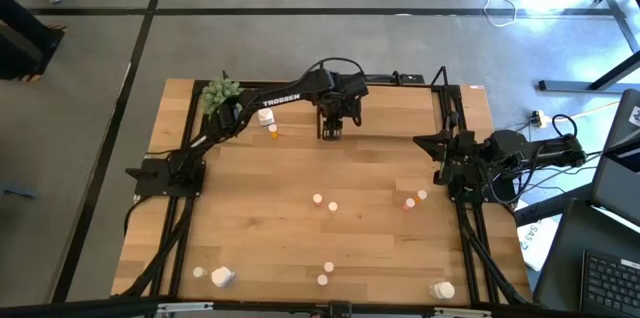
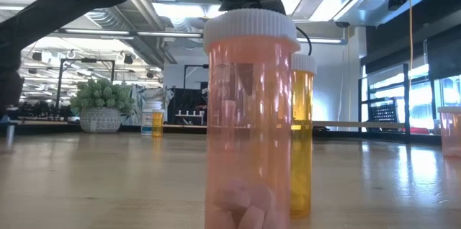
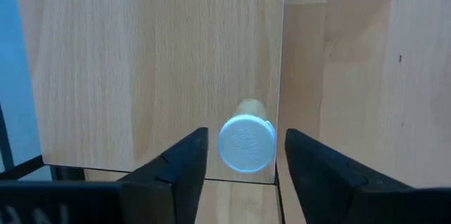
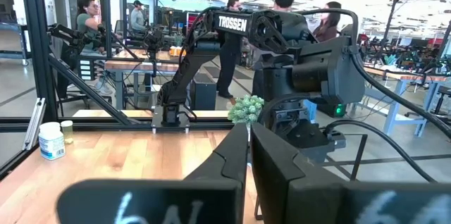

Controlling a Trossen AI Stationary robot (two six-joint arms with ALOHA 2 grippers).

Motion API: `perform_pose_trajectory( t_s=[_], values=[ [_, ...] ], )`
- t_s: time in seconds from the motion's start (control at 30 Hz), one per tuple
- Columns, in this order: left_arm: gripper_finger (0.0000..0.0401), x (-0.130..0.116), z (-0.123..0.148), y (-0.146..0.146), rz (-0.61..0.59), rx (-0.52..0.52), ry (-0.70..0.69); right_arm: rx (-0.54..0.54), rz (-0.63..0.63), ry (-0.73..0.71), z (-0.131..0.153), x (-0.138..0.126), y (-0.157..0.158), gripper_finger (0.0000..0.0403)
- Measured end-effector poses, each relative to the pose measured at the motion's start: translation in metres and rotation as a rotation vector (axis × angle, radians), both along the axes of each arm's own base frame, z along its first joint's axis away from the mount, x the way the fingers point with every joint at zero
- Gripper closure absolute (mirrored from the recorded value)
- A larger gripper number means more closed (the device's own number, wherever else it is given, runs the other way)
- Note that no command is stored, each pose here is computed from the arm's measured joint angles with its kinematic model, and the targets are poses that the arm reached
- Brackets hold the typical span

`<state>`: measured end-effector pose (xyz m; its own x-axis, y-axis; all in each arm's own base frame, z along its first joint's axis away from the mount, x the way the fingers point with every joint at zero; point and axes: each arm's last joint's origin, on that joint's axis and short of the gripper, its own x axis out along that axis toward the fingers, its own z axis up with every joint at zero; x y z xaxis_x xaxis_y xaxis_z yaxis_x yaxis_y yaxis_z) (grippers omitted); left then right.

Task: Pick and place medicine bottles onto shelf by color
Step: Put the top left yellow pill bottle on the shelf

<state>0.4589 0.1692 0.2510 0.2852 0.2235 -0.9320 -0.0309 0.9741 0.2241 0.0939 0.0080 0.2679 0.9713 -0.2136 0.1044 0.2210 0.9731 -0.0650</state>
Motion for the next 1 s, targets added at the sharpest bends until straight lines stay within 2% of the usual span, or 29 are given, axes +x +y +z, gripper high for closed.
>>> perform_pose_trajectory(
  t_s=[0.3,0.7,1.0],
  values=[
    [0.0212,-0.001,0.011,0.001,0.019,0.060,-0.022,0.000,0.000,0.000,0.000,0.000,0.000,0.0380],
    [0.0211,-0.005,0.017,0.000,0.022,0.063,-0.014,0.000,0.000,0.000,0.000,0.000,0.000,0.0380],
    [0.0211,-0.028,0.065,-0.006,0.038,0.091,-0.087,0.000,0.000,0.000,0.000,0.000,0.000,0.0380]
  ],
)
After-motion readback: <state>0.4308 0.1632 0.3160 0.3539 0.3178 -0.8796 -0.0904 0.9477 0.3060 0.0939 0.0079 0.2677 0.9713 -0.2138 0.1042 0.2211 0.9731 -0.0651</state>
